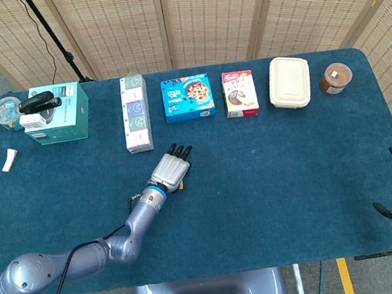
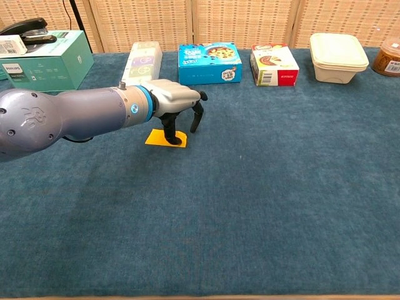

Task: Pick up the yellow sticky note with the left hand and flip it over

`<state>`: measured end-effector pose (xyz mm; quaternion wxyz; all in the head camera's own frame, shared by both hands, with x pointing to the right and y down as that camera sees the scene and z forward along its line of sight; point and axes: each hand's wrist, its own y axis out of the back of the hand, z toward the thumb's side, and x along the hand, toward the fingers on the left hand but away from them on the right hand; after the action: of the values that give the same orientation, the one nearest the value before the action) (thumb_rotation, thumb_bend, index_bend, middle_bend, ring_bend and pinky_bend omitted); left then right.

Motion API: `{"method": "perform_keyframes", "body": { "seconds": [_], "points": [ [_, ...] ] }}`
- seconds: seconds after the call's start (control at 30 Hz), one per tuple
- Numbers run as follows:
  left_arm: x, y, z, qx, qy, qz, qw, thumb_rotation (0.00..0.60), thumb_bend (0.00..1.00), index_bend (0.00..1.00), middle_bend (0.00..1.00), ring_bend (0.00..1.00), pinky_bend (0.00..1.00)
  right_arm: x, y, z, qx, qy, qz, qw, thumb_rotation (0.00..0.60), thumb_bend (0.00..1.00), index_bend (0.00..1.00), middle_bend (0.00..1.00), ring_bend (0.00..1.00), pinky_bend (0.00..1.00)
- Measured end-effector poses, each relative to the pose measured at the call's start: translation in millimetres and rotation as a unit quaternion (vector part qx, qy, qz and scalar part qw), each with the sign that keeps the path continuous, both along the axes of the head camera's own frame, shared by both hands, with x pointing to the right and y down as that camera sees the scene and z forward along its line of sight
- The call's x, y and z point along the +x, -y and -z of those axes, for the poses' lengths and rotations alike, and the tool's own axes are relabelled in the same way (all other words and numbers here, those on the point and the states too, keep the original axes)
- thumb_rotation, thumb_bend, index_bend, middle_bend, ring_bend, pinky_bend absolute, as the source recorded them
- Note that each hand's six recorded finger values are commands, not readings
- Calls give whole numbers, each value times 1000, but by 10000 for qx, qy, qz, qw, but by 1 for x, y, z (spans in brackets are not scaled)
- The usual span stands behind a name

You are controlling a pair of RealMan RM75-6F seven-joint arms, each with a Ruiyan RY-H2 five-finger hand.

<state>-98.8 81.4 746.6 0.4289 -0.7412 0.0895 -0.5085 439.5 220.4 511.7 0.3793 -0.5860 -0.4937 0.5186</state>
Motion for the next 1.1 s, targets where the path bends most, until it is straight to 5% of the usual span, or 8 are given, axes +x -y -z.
{"method": "perform_keyframes", "body": {
  "seconds": [1.1],
  "points": [
    [-2,2,-4,-30,126,49,9999,600,289,503,0,0,0,-1,-1,0,-27,40,14,10000,600,0,0,0,0,0]
  ]
}}
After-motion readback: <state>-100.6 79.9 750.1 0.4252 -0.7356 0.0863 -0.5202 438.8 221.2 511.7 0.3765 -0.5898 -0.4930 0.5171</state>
